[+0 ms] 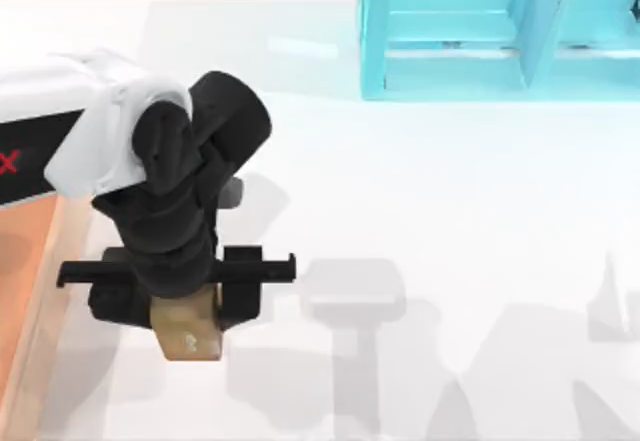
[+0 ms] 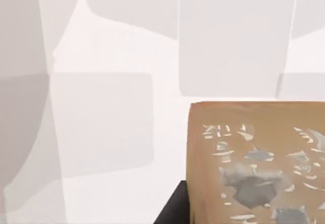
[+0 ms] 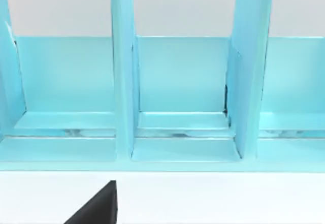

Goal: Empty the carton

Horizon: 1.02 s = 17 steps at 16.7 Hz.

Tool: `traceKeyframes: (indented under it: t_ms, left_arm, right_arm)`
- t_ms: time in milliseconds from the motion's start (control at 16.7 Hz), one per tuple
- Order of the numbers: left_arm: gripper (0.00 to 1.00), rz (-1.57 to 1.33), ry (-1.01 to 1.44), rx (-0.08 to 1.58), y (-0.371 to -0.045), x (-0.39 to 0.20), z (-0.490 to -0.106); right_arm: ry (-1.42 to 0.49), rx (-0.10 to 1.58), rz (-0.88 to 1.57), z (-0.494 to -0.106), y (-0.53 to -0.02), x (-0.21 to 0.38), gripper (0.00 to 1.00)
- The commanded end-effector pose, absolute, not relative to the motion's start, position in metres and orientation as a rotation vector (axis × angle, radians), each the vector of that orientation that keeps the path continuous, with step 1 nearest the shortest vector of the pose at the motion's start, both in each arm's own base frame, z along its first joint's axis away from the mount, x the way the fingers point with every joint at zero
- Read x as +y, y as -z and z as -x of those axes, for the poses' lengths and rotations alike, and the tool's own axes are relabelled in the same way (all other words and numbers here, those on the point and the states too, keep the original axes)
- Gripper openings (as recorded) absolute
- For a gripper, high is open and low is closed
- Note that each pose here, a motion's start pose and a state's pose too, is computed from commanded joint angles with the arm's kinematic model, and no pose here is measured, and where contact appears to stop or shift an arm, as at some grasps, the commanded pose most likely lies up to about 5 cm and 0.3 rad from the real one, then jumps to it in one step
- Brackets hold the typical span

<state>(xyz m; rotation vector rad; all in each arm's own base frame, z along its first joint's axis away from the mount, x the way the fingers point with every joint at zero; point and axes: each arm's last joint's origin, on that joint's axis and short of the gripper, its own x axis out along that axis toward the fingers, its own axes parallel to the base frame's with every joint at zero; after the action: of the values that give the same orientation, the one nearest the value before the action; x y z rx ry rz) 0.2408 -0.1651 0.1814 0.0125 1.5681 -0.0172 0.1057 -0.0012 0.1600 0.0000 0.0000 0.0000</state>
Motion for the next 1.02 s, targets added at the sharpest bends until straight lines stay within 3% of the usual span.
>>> traceKeyframes:
  t_ms: [420,660,1020]
  left_arm:
    - [0.00,-0.013,0.018,1.565,-0.138,-0.166,-0.240]
    - [0.00,-0.014,0.017,1.568,-0.137,-0.166,-0.240]
    - [0.45,-0.014,0.017,1.568,-0.137,-0.166,-0.240]
  right_arm:
    - [0.000,0.000,0.000,-0.106,-0.160,-0.001,1.00]
    - [0.000,0.000,0.000,-0.106,-0.160,-0.001,1.00]
    - [0.000,0.000,0.000,-0.106,-0.160,-0.001,1.00]
